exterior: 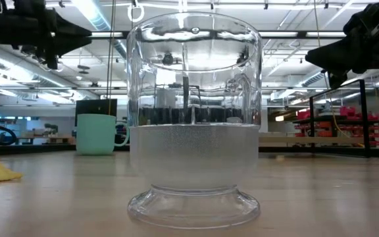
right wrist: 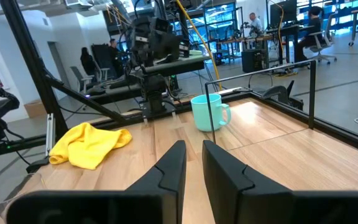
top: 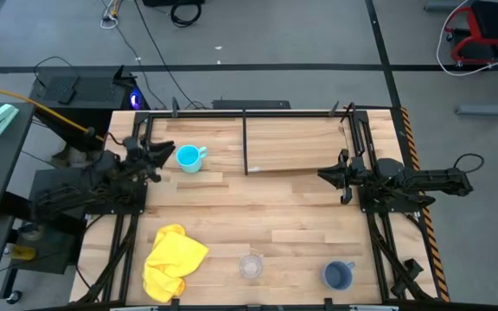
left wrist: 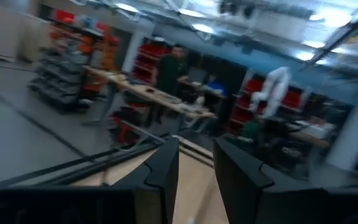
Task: Stack small to large cups/mugs on shelf
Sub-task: Move the light blue mug to the middle of the table
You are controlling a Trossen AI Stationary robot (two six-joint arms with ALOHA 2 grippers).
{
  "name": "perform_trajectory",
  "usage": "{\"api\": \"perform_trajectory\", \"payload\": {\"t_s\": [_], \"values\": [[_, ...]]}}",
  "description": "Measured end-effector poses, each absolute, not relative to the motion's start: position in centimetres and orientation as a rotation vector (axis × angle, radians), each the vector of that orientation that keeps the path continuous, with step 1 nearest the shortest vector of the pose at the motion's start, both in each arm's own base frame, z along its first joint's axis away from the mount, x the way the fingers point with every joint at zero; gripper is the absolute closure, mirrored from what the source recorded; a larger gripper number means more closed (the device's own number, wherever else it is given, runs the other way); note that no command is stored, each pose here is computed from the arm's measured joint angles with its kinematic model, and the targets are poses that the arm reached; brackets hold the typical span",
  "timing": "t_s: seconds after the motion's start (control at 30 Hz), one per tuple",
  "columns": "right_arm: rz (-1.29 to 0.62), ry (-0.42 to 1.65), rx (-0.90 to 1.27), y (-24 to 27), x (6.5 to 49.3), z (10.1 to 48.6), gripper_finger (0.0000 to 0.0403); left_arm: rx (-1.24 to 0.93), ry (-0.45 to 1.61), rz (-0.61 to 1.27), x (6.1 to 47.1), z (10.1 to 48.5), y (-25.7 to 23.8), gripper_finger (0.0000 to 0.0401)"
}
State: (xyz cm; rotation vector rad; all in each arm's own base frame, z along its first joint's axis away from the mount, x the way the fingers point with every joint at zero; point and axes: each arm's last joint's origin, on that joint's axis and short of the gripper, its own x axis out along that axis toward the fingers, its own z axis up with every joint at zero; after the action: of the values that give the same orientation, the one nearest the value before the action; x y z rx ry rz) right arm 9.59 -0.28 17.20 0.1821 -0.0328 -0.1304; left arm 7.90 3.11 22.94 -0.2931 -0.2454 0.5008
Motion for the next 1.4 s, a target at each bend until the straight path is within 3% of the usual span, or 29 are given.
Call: {"api": "perform_trajectory", "payload": {"t_s": [0.23, 0.5, 0.73, 0.93, 1.4], "values": [[-0.13, -0.033, 0.182, -0.3, 9.6, 17.2, 0.0341, -0.257, 0.11, 0.79, 8.6, 27.0, 4.1, 0.0294], [-0.13, -0.035, 0.218, -0.3, 9.6, 17.2, 0.0341, -0.427, 0.699, 1.096, 11.5, 29.5, 7.7, 0.0294], [-0.129, -0.039, 0.264, -0.3, 9.6, 17.2, 0.0341, -0.579, 1.014, 0.914, 15.6, 27.9, 12.8, 0.0294], [-0.129, -0.039, 0.278, -0.3, 9.6, 17.2, 0.0341, -0.655, 1.177, 0.866, 16.4, 25.8, 15.0, 0.0293], [-0.126, -0.048, 0.421, -0.3, 9.6, 17.2, 0.0341, -0.646, 1.211, 0.829, 17.4, 24.6, 15.8, 0.0293]]}}
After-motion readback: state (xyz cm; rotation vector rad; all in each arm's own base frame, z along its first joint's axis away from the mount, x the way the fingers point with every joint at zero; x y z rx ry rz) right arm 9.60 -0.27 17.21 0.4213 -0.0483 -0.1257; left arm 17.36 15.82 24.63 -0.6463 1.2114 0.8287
